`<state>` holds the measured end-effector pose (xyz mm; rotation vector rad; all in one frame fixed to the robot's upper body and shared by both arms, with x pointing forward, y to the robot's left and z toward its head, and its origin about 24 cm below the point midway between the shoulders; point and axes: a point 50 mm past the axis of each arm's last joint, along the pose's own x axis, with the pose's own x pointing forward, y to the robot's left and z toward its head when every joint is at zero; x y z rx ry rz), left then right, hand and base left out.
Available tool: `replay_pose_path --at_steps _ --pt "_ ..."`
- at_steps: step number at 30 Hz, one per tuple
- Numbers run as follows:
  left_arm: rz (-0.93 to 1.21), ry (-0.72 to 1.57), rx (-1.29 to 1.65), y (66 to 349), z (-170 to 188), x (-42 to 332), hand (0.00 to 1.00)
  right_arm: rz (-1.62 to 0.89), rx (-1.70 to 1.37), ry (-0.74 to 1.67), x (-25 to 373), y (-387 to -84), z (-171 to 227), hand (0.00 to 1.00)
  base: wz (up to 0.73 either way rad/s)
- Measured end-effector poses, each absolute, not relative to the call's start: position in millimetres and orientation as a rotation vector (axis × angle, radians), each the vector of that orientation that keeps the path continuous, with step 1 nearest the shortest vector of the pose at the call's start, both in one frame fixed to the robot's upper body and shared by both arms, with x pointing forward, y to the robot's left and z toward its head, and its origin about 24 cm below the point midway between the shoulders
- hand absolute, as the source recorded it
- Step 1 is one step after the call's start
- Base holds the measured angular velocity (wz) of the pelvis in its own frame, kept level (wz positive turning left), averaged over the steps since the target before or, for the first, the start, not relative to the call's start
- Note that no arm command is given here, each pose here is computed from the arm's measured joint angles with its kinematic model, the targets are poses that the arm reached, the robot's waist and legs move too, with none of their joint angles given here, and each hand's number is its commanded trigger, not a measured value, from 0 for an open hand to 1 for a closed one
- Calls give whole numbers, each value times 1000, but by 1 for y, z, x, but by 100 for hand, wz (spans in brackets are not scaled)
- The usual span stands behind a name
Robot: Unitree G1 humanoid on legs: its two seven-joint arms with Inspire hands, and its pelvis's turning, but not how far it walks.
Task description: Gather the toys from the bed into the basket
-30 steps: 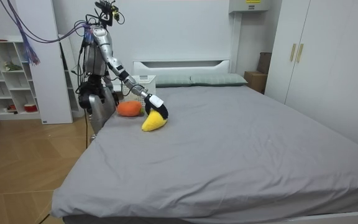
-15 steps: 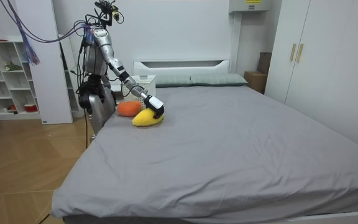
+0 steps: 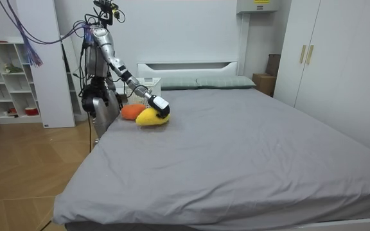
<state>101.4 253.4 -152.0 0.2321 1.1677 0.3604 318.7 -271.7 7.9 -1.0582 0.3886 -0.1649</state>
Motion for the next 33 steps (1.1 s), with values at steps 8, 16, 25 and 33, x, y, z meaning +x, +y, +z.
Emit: replay_pose_path --at_steps 8,16,25,33 --pt "445 1240 203 264 -156 62 0 -220 -986 140 335 -258 62 100 -10" --pt "454 1239 201 264 -155 62 0 -187 -967 -68 336 -232 105 100 0" --pt "470 1230 163 259 -155 68 0 -82 -984 -248 323 -198 138 100 0" --pt "452 1236 204 257 -156 68 0 75 -948 -259 323 -155 136 100 8"
